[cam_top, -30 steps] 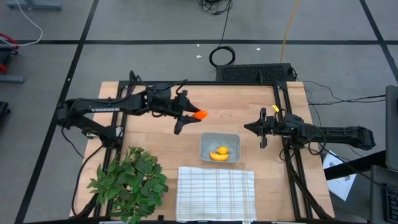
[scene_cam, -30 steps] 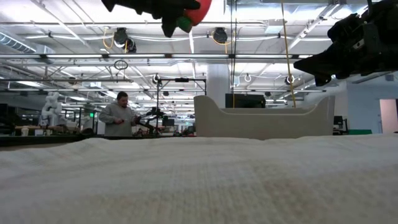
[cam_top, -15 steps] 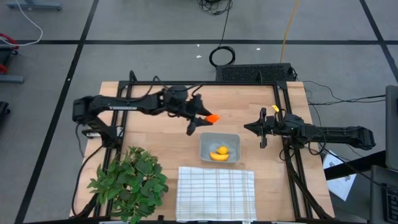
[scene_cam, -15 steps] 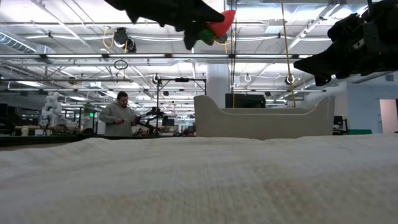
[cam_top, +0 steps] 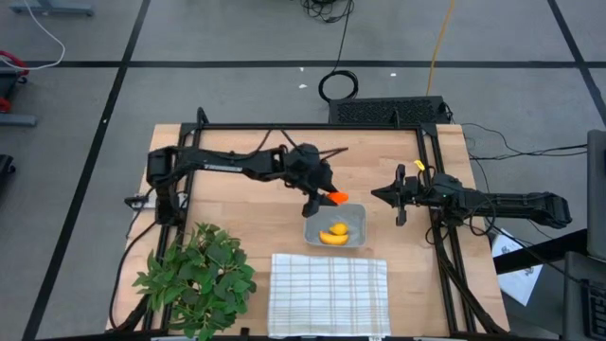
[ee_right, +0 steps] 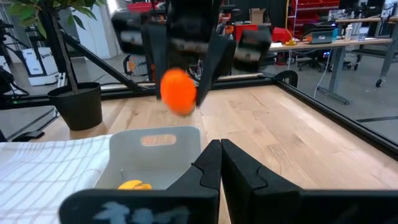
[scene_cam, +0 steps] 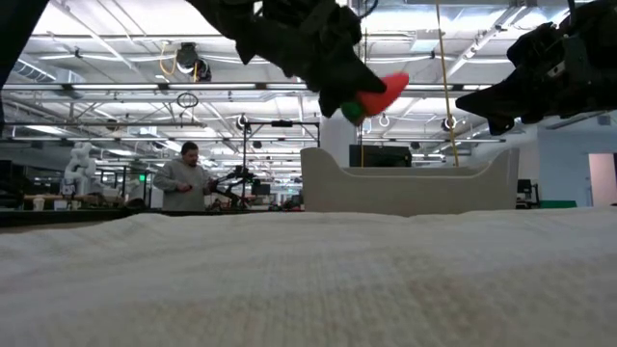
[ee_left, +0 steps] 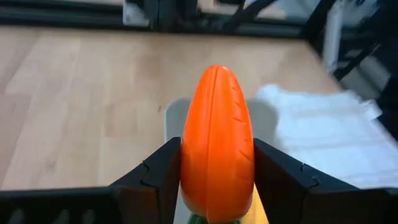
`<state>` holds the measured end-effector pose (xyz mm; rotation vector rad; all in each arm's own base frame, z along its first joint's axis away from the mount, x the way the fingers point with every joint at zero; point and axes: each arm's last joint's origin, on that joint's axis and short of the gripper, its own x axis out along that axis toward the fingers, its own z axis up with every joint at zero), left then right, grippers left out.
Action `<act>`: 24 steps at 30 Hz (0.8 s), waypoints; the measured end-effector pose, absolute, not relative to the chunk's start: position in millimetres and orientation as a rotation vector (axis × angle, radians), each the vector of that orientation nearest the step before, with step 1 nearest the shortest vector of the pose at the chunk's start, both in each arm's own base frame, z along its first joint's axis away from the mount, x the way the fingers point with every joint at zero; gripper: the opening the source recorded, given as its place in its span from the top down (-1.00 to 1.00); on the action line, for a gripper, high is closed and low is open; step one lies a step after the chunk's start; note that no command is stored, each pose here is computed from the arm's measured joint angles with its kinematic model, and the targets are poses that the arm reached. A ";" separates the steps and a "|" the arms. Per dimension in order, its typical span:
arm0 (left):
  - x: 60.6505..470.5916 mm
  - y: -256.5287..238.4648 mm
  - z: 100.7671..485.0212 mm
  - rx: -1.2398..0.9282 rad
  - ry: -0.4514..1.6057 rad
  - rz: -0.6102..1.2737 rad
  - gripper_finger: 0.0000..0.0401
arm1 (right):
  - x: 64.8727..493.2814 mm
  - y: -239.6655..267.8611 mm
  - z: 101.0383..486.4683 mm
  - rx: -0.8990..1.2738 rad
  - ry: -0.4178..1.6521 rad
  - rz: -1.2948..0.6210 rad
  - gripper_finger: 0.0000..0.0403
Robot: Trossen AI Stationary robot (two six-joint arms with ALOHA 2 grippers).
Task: Pick and placing Produce into tupperware
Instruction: Put the orange carrot into the gray bin
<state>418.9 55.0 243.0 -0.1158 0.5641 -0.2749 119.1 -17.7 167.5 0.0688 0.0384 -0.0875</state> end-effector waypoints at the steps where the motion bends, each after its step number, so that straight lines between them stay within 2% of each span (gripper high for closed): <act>1: 419.8 53.2 238.8 -0.105 0.583 -0.270 0.14 | 119.1 -17.7 167.4 0.069 0.039 -0.088 1.00; 11: 428.7 22.4 206.1 0.020 0.713 -0.233 0.14 | 119.0 -17.6 167.0 0.073 0.043 -0.087 1.00; 24: 433.5 7.7 192.7 0.086 0.742 -0.200 0.14 | 119.1 -17.6 167.1 0.073 0.042 -0.087 1.00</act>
